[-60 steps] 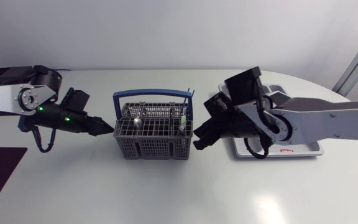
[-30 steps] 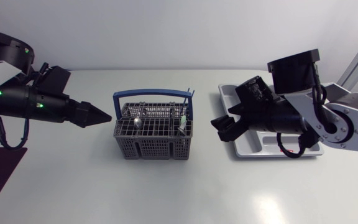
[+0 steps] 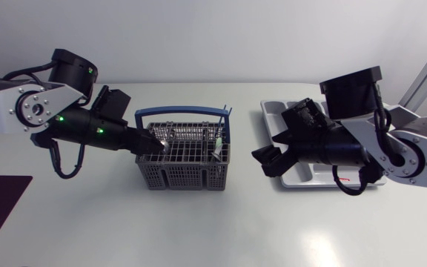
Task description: Unload the cutlery basket into the drawer organizer.
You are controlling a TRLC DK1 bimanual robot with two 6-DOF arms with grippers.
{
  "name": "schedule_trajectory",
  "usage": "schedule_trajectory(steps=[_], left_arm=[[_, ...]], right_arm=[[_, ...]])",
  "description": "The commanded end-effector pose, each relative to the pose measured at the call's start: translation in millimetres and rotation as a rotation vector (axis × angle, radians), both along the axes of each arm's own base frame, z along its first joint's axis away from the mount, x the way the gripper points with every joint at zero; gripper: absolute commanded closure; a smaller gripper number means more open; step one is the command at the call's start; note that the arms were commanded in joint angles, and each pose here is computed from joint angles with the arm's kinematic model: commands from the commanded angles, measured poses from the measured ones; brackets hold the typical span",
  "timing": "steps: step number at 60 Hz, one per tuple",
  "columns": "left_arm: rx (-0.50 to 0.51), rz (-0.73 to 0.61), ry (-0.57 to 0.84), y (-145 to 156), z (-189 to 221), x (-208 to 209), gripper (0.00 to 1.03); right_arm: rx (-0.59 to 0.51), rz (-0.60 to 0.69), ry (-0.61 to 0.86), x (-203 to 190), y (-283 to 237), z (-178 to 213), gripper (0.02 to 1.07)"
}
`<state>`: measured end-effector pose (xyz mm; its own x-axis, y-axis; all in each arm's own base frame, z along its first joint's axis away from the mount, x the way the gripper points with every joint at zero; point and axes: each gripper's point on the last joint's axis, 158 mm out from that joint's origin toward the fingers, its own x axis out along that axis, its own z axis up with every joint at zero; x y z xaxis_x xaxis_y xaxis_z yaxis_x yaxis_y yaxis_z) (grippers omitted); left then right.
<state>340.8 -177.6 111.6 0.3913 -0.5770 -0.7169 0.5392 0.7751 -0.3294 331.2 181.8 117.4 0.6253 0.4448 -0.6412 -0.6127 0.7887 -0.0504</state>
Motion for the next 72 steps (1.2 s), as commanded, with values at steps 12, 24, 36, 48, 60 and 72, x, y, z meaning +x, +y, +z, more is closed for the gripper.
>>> schedule_trajectory(steps=[12,24,36,48,60,72], left_arm=[[0.017,0.017,-0.017,-14,-5,21,0.61],[0.038,0.018,-0.019,-18,-10,26,0.71],[0.044,0.019,-0.008,-18,-16,26,0.82],[0.051,0.014,-0.012,-18,-20,27,0.88],[0.064,0.012,-0.034,-19,-16,28,0.93],[0.06,0.011,-0.055,-17,-9,29,0.96]], right_arm=[[0.0,0.006,0.023,-6,-6,-9,0.2],[0.001,0.003,0.021,-5,-7,-8,0.2],[0.002,0.005,0.025,-6,-7,-11,0.2],[0.001,0.007,0.026,-6,-6,-12,0.2],[-0.001,0.014,0.031,-8,-4,-14,0.2],[0.002,0.013,0.025,-7,-4,-13,0.2]])
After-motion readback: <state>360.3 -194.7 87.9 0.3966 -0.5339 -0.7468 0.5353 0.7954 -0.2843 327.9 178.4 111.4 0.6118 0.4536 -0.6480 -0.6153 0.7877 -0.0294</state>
